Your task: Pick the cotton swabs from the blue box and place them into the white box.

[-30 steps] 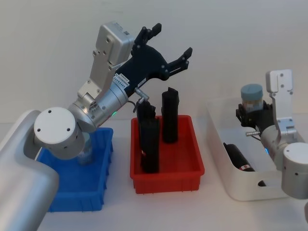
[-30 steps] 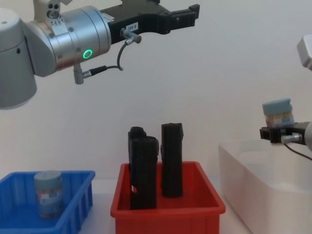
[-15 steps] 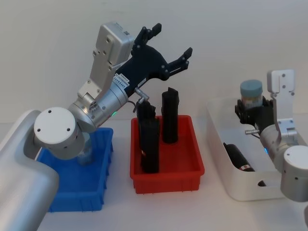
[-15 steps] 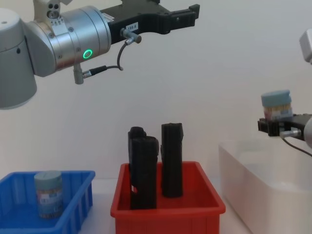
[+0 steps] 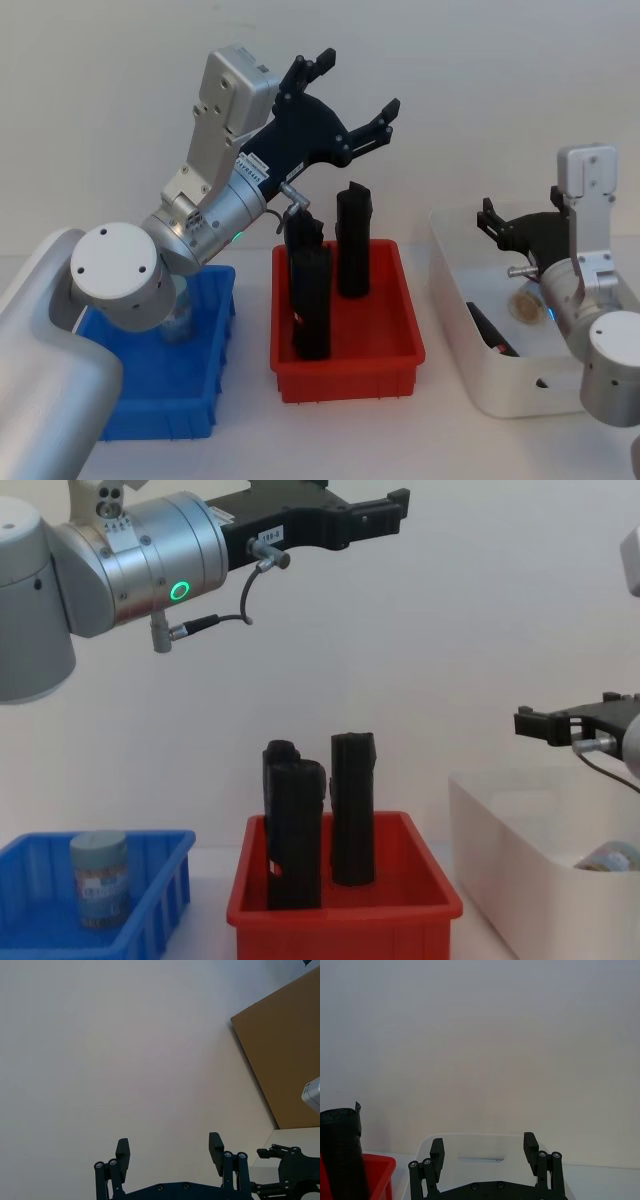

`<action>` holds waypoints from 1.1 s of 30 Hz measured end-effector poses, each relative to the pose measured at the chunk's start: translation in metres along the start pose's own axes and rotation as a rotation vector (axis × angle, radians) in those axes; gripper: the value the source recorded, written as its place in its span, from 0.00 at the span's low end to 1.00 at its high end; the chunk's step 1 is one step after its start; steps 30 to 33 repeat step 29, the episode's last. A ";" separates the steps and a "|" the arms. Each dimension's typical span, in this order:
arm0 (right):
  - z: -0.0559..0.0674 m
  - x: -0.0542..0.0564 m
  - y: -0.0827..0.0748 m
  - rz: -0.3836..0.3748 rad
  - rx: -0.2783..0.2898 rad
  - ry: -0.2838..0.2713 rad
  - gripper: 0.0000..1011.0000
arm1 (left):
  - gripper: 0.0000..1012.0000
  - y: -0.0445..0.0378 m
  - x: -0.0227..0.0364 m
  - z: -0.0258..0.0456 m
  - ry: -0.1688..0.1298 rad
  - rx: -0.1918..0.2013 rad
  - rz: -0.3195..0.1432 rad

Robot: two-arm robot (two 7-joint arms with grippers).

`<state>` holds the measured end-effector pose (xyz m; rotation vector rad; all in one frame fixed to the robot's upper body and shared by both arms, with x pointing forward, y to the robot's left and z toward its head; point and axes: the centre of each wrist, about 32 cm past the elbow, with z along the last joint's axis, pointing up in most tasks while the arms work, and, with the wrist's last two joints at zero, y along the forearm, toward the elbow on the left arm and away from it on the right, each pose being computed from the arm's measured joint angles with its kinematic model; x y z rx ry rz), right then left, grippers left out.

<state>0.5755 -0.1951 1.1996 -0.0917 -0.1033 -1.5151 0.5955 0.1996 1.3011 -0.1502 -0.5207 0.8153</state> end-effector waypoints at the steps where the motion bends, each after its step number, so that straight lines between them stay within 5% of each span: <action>1: 0.000 0.000 0.000 0.000 0.004 0.000 0.99 | 0.99 0.0000 0.0000 0.0000 0.000 0.000 0.000; 33: -0.001 -0.001 -0.002 0.000 0.032 -0.003 0.99 | 0.99 0.0000 0.0000 0.0000 0.000 0.000 0.000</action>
